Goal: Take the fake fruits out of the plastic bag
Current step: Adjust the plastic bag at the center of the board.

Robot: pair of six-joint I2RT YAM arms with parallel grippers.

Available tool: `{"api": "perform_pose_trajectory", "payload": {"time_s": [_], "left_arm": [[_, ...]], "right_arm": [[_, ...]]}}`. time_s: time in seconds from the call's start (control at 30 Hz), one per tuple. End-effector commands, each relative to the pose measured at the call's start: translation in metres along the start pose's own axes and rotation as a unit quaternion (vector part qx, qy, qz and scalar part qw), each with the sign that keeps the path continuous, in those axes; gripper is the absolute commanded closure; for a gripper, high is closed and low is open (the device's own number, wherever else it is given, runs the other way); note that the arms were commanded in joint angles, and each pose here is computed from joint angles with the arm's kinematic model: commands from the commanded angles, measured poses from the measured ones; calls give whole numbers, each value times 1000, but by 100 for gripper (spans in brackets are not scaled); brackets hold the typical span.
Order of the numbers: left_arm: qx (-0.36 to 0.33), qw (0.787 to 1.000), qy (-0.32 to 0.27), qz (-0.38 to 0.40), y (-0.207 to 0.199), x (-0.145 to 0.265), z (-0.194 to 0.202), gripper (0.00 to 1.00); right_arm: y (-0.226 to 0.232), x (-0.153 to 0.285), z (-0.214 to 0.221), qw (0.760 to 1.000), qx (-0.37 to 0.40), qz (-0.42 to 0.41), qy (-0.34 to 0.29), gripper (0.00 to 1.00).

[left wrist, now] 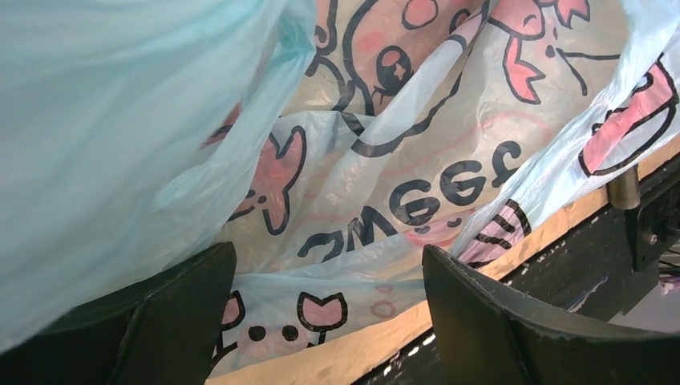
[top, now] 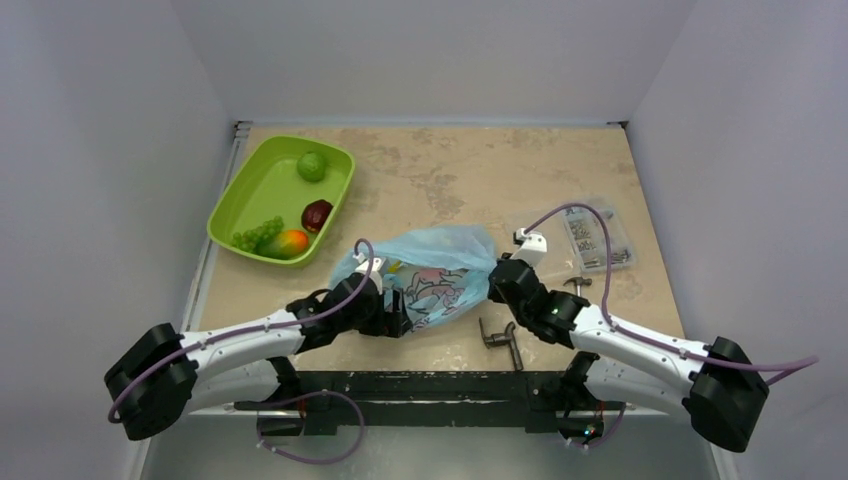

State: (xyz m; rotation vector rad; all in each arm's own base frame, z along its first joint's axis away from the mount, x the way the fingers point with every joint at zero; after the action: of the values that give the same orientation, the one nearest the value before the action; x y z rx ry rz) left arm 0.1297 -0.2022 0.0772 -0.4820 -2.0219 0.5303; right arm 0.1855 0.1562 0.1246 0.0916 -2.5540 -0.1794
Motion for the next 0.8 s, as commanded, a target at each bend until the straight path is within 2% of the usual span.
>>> {"api": "perform_pose_trajectory", "payload": {"time_s": [0.0, 0.17, 0.27, 0.37, 0.43, 0.53, 0.63, 0.7, 0.77], "left_arm": [[-19, 1000, -10, 18, -4, 14, -4, 13], [-43, 993, -30, 108, -64, 28, -40, 13], [-45, 989, -45, 131, -90, 26, -59, 13], [-48, 988, -47, 139, -110, 12, -72, 18], [-51, 987, -58, 144, -123, 0, -83, 27], [-26, 992, -63, 108, -124, -24, -90, 50], [20, 993, -72, 92, -126, -42, -94, 58], [54, 991, -77, 93, -123, -54, -90, 67], [93, 987, -85, 102, -119, -63, -87, 69]], "right_arm": [[15, 1, -11, 997, 22, -63, -31, 100], [20, 8, -6, 993, 18, -110, -24, 100], [18, 13, -4, 992, 17, -119, -23, 100], [15, 18, -6, 993, 13, -119, -22, 100], [14, 22, -9, 993, 7, -117, -23, 100], [12, 25, -13, 993, 0, -116, -30, 100], [12, 26, -15, 993, 0, -116, -33, 100], [12, 26, -15, 993, 2, -114, -32, 100], [11, 25, -14, 993, 3, -110, -30, 100]]}}
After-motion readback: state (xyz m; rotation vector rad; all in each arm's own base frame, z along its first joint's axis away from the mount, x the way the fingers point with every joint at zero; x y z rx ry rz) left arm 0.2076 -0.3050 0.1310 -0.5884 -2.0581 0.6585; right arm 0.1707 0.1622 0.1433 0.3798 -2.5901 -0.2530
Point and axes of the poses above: each gripper's point midway between its finger pads, its own x axis back along the fingers, its own y axis along the line the jaws close on, z = x × y, the point moved 6 cm from there along x, back along the fingers, and after that the axes turned 10 degrees about x, right-handed, at the moved point
